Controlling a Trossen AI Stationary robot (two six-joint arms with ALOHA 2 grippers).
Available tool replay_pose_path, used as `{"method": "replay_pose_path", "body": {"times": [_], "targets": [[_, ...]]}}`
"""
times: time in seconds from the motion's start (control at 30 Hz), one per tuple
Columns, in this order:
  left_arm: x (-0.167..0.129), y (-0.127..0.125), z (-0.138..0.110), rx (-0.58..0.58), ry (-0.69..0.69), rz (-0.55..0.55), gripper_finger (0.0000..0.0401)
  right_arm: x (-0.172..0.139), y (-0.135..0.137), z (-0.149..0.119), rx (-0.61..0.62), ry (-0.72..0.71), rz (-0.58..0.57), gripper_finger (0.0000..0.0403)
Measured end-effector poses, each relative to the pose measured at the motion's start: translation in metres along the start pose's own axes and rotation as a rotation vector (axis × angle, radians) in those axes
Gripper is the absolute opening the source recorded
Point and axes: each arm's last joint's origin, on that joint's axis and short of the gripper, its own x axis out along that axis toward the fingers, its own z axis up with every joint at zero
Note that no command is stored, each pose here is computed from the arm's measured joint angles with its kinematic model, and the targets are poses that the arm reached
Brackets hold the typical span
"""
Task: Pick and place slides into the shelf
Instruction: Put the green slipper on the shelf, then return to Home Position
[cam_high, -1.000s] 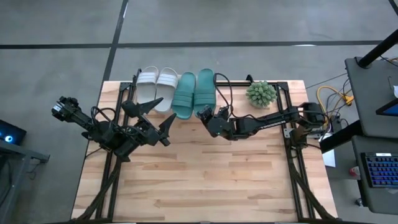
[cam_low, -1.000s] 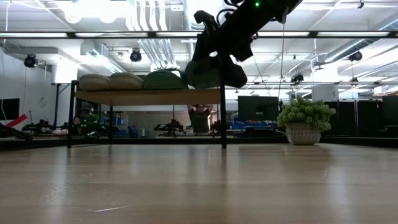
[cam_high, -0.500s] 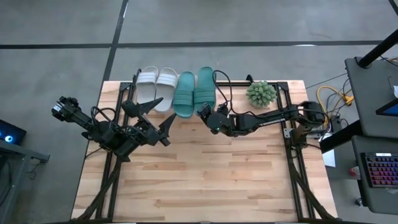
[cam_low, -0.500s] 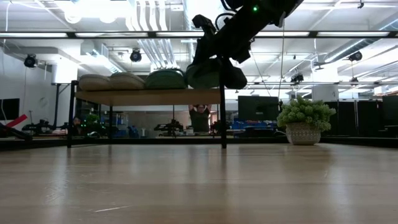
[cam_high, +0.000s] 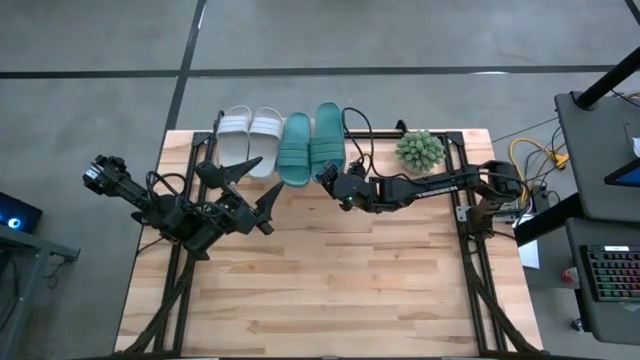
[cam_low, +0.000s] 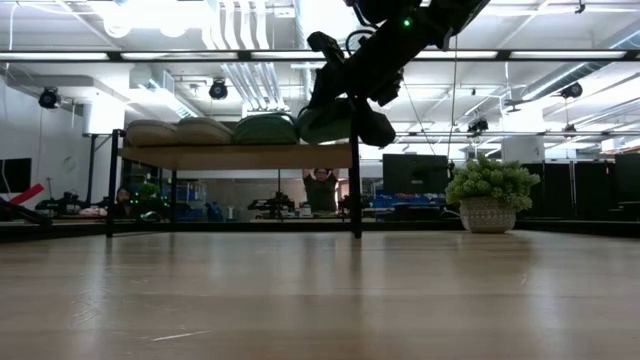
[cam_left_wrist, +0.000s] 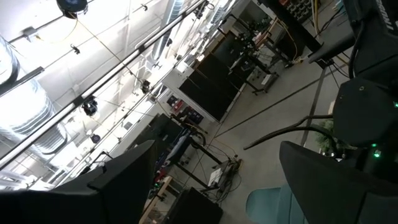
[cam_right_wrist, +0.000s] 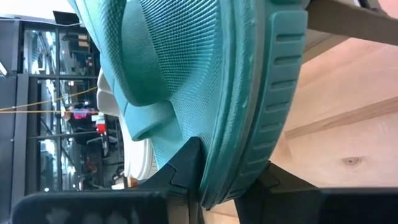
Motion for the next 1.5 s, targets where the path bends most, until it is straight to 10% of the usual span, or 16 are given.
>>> {"method": "replay_pose_path", "body": {"times": [1.5], "targets": [[0.008,0.034,0.011,0.137,-0.04,0.048,0.0323,-0.012,0.006,-0.017,-0.13,0.213,0.0,0.0327]]}}
